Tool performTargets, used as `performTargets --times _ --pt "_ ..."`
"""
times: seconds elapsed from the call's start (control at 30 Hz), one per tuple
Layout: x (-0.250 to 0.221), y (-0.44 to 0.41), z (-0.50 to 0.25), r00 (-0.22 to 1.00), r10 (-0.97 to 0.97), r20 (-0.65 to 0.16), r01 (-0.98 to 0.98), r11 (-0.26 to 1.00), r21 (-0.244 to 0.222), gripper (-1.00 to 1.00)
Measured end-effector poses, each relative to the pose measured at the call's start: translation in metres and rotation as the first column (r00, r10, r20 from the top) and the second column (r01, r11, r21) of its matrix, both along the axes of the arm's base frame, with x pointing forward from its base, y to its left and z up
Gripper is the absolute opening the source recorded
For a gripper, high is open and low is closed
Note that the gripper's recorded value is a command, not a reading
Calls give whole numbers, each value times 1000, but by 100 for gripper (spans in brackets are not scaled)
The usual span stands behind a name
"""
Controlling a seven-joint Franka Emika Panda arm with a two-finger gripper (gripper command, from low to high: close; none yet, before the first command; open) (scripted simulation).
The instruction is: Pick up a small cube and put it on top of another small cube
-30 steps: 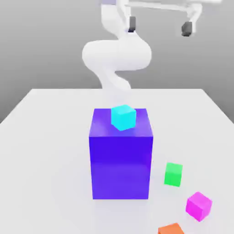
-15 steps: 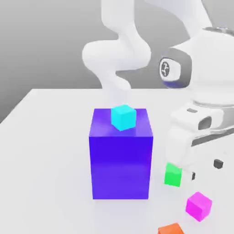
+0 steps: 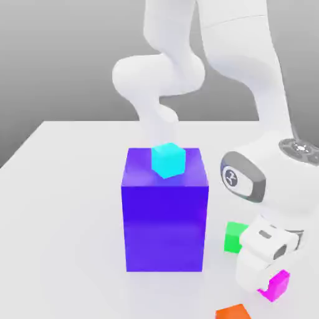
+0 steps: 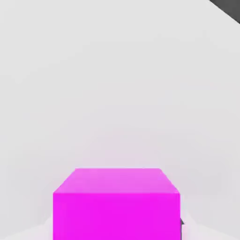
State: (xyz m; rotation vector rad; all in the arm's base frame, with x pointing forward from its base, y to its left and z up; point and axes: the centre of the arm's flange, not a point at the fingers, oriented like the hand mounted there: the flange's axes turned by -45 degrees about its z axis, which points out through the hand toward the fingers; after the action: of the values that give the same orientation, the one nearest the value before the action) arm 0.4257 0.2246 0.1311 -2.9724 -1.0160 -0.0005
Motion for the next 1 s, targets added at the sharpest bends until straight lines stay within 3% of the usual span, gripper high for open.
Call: performTargets --times 0.17,0.53,0.7,0.9,1.0 --pt "-1 0 54 1000 8 0 -8 1000 -2 -100" --pt "-57 -22 93 888 459 -2 -458 887 -61 -100" --pt "-86 -31 105 766 642 -10 -642 765 -51 -100" --pt "-122 -41 111 576 818 -5 -818 576 -8 -100" --pt "-126 -41 93 545 838 -1 -838 545 1 -100"
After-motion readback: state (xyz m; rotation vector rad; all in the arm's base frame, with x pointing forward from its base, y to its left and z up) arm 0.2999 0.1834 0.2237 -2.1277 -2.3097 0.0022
